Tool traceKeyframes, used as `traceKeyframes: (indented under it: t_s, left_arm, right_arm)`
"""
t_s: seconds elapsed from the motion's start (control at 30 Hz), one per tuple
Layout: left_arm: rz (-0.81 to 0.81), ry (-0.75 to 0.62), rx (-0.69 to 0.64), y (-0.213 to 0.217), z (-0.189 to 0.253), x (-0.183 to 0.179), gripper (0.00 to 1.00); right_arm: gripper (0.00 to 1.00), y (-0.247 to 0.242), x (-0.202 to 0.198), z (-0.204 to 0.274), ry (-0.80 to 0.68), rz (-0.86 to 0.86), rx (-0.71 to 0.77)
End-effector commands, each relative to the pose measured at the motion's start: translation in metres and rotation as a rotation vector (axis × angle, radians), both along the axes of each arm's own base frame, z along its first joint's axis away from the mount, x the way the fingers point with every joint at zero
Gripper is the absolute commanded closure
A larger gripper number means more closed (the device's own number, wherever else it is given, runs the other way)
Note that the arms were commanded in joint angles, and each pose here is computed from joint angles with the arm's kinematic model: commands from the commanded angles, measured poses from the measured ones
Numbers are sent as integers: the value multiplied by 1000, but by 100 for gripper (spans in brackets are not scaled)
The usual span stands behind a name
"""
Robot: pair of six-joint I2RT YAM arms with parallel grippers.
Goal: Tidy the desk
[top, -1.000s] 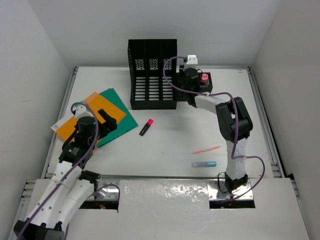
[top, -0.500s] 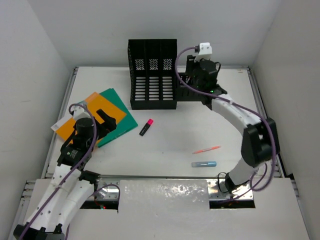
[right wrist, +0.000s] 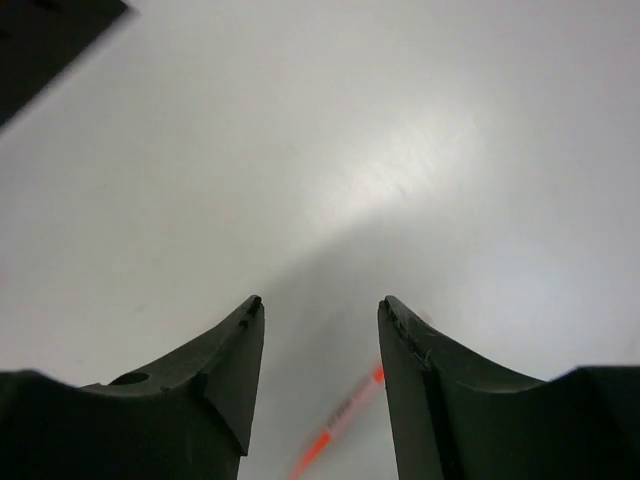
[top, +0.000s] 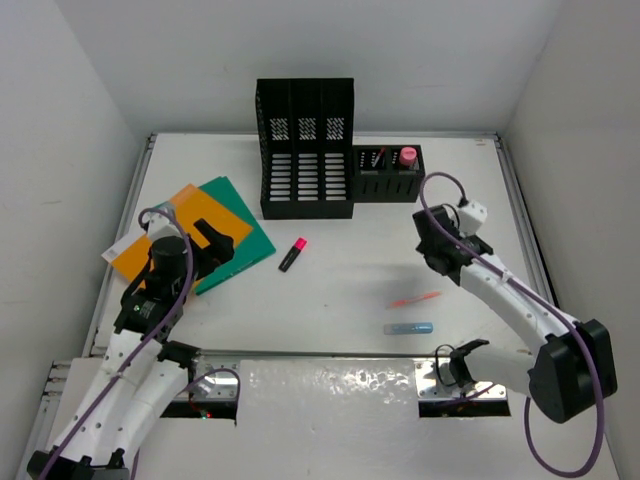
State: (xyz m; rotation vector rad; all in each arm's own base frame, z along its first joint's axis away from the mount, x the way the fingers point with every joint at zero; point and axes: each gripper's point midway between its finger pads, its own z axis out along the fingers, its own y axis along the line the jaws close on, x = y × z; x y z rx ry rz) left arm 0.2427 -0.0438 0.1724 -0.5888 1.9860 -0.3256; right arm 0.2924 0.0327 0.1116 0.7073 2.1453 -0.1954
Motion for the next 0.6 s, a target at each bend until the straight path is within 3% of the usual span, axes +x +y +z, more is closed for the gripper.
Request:
traceKeyframes:
  t_s: [0.0, 0.23, 0.57]
  left_arm:
    - [-48, -20, -10, -10, 3, 6, 2]
    - [-86, -4, -15, -16, -1, 6, 2]
    - [-85, -24, -14, -15, 5, 5, 2]
  right_arm:
    - [52, -14, -64, -29, 110, -369, 178]
    - [53, -14, -95, -52, 165, -554, 269]
    - [56, 2, -97, -95, 249, -574, 315]
